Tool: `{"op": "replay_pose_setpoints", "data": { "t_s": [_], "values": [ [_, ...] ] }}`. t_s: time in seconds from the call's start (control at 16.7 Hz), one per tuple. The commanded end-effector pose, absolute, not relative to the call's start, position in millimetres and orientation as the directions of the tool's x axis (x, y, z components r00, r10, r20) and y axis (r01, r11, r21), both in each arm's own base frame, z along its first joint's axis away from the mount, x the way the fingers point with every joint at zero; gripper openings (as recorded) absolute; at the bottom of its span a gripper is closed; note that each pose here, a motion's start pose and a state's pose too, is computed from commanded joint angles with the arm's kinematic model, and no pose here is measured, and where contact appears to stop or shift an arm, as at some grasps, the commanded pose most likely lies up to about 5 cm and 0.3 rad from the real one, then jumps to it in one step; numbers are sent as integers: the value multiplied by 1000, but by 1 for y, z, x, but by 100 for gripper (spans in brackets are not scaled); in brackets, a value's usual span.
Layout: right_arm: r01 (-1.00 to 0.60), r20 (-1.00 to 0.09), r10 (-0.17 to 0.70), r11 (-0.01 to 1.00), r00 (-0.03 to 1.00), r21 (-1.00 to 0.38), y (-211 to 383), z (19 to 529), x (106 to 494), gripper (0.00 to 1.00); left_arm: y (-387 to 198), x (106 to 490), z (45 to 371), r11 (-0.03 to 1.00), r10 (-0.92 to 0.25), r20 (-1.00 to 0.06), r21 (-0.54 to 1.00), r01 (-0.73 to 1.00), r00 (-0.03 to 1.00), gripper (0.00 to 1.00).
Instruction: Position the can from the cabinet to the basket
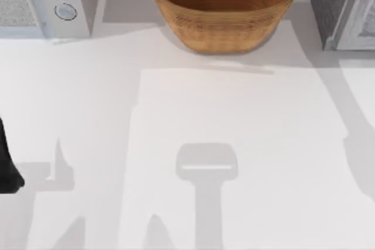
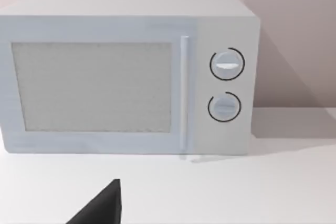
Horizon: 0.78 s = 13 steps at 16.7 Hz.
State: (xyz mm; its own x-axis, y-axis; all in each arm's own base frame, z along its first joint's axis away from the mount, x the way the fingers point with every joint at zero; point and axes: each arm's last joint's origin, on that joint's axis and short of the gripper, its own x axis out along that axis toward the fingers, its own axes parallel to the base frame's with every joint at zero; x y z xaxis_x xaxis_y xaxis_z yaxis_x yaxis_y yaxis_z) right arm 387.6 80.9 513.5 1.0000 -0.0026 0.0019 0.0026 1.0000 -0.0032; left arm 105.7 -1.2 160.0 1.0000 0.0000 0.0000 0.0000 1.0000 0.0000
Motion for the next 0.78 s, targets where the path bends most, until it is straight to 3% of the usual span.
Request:
{"op": "replay_pose_setpoints", "data": {
  "t_s": [0.54,0.78],
  "values": [
    [3,12,-3,1000,1000,0,82,565,243,0,-1,106,160,1000,0,0,0,0,1000,100],
    [5,10,-5,1000,1000,-1,79,568,221,0,-1,106,160,1000,0,0,0,0,1000,100]
  ]
}}
